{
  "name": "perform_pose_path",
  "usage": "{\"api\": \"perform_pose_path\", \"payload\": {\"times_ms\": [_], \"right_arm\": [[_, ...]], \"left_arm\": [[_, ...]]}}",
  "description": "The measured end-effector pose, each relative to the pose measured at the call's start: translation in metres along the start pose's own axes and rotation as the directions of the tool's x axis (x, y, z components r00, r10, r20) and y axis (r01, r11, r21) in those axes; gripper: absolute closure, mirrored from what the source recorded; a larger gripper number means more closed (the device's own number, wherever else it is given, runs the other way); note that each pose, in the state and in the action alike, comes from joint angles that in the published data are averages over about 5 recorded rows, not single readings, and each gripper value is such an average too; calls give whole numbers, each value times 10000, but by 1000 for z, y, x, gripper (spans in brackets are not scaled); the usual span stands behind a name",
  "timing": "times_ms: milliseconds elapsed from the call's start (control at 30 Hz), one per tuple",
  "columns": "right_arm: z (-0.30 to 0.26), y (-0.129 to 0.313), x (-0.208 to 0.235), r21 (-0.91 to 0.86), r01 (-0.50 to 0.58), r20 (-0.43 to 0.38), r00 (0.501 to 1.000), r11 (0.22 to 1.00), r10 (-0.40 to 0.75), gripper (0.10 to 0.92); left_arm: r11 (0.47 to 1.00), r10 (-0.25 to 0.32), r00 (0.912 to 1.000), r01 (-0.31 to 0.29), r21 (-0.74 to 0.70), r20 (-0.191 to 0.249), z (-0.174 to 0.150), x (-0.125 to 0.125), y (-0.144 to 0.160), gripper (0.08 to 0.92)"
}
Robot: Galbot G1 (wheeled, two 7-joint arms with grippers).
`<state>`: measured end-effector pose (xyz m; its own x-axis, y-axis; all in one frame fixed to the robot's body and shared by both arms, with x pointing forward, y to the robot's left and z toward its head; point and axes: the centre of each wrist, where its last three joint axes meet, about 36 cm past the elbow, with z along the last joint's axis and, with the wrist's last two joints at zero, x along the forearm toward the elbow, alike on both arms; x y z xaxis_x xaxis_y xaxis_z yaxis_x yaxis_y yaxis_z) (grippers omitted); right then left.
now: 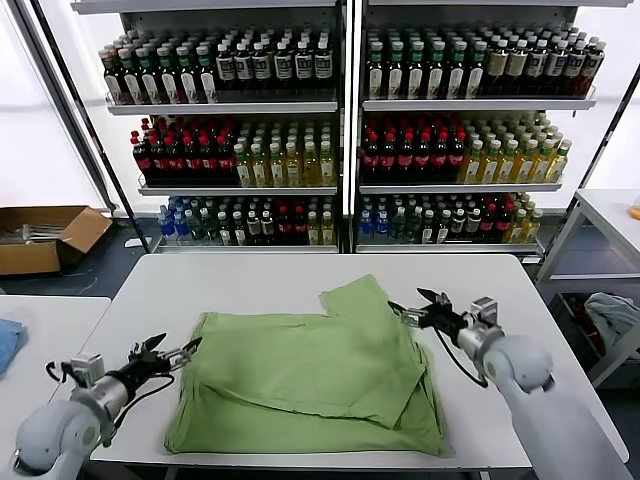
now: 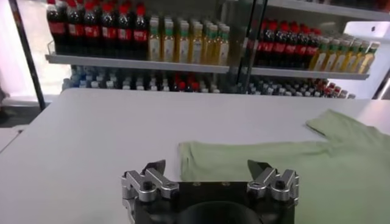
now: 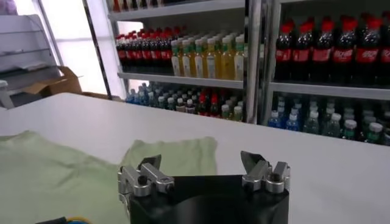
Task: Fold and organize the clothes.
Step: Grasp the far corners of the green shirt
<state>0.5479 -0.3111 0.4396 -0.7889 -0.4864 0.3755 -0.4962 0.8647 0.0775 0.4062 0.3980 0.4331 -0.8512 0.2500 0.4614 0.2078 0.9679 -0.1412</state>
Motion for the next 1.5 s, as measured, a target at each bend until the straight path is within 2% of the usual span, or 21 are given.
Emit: {"api": "perform_pose_path", "payload": {"times_ms": [200, 367, 533, 767, 1033, 1500], "right_arm": [[-13, -7, -44, 60, 153, -363, 9992, 9999, -150, 200], [-14, -5, -71, 73, 291, -731, 9969, 9995, -285, 200], [-10, -2, -90, 84, 348, -1074, 9936, 9994, -337, 200], [-3, 1, -105, 63, 380, -1460, 9886, 9993, -367, 216], [3, 6, -113, 106, 410, -1678, 9851, 9991, -386, 428], [6, 18, -115, -158, 494, -1551, 9866, 9987, -512, 836]], "left_arm": [[9999, 87, 9999, -87, -64, -102, -15, -48, 12, 177], [9999, 49, 9993, -54, -125, -368, -19, -78, 18, 177], [9998, 25, 9975, -38, -186, -711, -17, -97, 20, 177], [9993, 64, 9950, -100, -352, -1000, -15, -111, 17, 177], [9983, 45, 9929, -113, -570, -1191, -13, -116, 15, 200], [9965, 222, 9904, -329, -770, -1361, -6, -109, 11, 590]]}}
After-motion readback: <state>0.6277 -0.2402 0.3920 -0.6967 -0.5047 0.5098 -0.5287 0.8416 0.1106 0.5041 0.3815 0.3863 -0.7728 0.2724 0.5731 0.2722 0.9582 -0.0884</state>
